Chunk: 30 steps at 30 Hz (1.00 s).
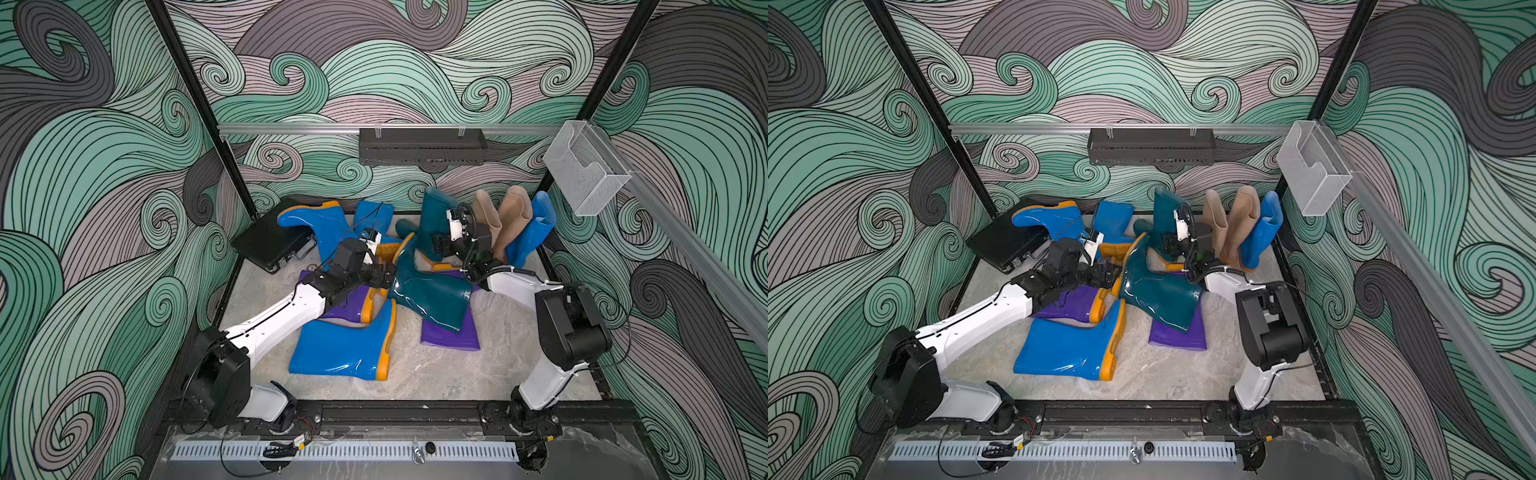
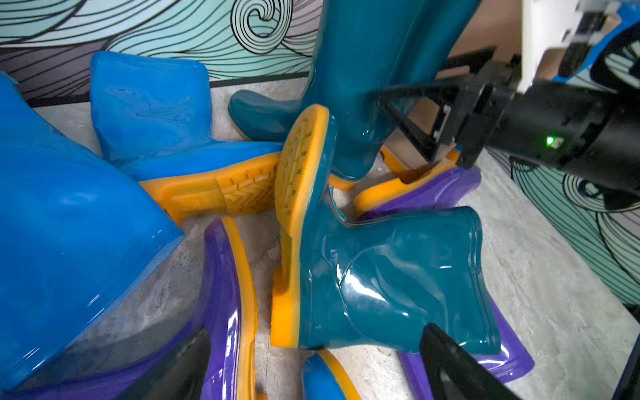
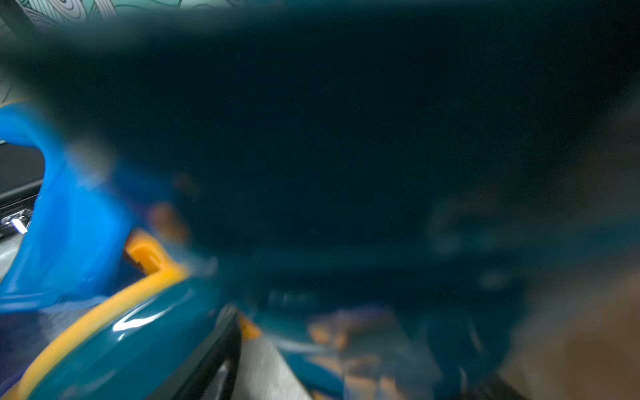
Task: Match and arrange rain boots in pairs
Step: Pick up the rain boot at the center of the board.
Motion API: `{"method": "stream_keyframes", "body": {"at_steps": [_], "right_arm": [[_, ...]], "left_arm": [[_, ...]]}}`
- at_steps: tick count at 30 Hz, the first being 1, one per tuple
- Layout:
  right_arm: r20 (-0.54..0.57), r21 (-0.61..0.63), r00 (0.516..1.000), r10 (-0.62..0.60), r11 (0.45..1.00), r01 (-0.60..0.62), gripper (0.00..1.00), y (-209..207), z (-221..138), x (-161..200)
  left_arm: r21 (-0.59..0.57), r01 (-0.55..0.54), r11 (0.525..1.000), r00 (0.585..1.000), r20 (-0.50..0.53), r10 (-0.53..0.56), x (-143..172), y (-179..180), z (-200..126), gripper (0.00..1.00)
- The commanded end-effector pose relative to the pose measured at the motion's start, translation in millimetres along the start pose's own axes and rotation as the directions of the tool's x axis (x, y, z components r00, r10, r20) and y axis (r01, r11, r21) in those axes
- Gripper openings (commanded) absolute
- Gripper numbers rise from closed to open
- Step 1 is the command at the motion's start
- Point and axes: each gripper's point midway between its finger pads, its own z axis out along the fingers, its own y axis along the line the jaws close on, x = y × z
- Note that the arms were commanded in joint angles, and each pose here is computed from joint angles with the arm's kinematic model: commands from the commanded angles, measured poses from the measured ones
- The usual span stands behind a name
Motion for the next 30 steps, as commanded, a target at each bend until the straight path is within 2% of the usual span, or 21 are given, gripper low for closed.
{"method": "stream_keyframes", "body": {"at_steps": [1,5,9,15,18,30], "right_arm": [[0.058,-0.015,0.998,0.009,1.000,-0.008,0.70,4.5,15.3,-9.7],[0.101,-0.063,0.995,-0.003,0.998,0.009,0.36,14.1,21.4,-12.5],[0.177,-0.097,0.984,-0.008,0.995,0.025,0.00,23.6,8.3,-36.7],[0.274,0.009,0.961,-0.025,1.000,0.023,0.00,9.3,-22.7,-93.7],[0.273,0.028,0.962,-0.020,1.000,0.013,0.00,3.2,-30.8,-114.0],[0.299,0.084,0.948,0.107,0.987,-0.138,0.00,-38.0,-37.6,-136.6]], "left_arm": [[0.005,-0.036,0.999,0.997,-0.063,0.037,4.6,0.0,6.2,0.95],[-0.007,-0.039,0.999,0.995,-0.090,0.038,7.8,2.5,7.6,0.95],[-0.010,-0.046,0.999,0.995,-0.087,0.045,8.2,2.9,7.8,0.95],[-0.009,-0.047,0.999,0.996,-0.078,0.046,6.0,2.6,4.0,0.95],[-0.007,-0.040,0.999,0.996,-0.074,0.039,6.5,2.2,2.3,0.94],[-0.001,-0.028,1.000,0.997,-0.071,0.028,12.4,2.5,-0.4,0.95]]}}
